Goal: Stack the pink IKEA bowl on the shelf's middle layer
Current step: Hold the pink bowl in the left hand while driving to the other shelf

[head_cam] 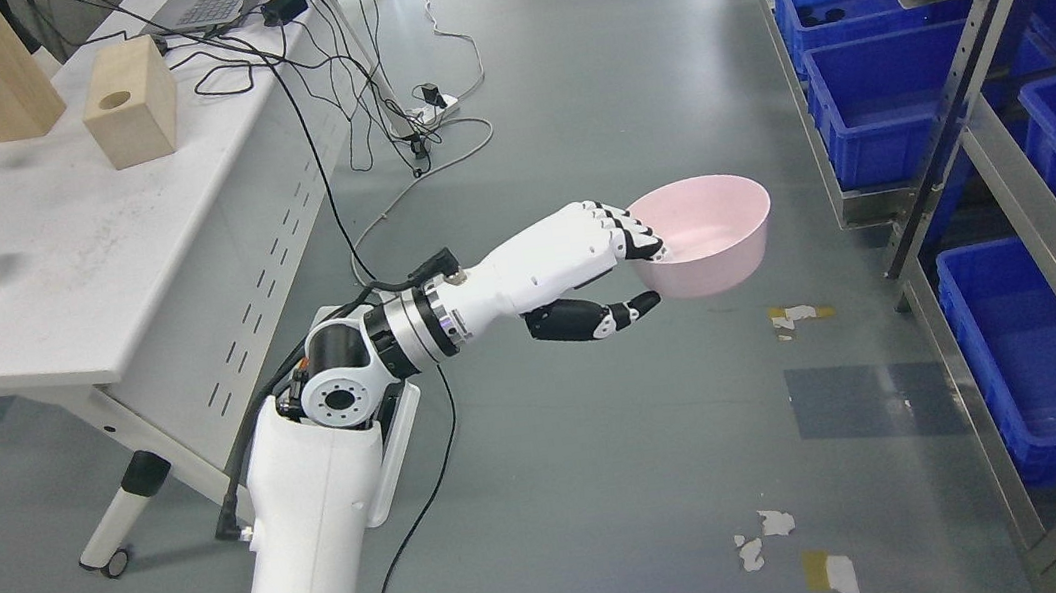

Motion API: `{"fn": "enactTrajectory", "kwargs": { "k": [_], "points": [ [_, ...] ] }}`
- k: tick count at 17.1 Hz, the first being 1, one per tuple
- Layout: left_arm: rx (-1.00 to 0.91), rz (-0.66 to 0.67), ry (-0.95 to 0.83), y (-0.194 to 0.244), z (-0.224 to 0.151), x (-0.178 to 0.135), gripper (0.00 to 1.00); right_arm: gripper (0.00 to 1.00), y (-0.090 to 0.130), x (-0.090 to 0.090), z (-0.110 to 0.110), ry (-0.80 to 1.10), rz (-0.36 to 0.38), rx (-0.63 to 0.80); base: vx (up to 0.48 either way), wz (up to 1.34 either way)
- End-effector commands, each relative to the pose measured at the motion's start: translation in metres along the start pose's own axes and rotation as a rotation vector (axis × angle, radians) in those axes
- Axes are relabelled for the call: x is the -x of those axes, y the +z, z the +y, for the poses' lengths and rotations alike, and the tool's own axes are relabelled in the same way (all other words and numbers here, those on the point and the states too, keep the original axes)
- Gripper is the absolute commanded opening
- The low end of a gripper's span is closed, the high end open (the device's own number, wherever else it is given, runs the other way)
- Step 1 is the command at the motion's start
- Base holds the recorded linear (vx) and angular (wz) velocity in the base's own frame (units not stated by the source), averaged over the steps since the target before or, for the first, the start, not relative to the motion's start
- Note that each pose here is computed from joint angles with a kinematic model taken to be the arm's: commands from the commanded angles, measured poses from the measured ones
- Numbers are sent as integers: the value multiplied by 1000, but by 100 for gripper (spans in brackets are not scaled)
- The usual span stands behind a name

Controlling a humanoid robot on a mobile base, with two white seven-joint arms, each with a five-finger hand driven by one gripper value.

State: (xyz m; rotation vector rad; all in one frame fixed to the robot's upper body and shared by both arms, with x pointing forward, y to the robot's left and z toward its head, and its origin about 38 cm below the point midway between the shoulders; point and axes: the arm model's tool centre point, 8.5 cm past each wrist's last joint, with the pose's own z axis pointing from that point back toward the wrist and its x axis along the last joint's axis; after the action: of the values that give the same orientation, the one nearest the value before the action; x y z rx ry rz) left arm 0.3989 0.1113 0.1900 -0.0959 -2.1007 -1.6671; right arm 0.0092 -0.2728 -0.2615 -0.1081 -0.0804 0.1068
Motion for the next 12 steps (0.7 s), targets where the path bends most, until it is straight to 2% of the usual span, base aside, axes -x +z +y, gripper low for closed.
{"fn": "enactTrajectory", "kwargs": {
  "k": [1,6,12],
  "points": [
    [5,9,-16,5,5,2,4,100,0,10,-10,2,8,17,277,106],
    [-5,-8,-59,-2,24,1,4,100,0,10,-10,2,8,17,235,83],
    [-6,-14,-71,-5,29,0,4,100,0,10,-10,2,8,17,150,-67]
  ]
}}
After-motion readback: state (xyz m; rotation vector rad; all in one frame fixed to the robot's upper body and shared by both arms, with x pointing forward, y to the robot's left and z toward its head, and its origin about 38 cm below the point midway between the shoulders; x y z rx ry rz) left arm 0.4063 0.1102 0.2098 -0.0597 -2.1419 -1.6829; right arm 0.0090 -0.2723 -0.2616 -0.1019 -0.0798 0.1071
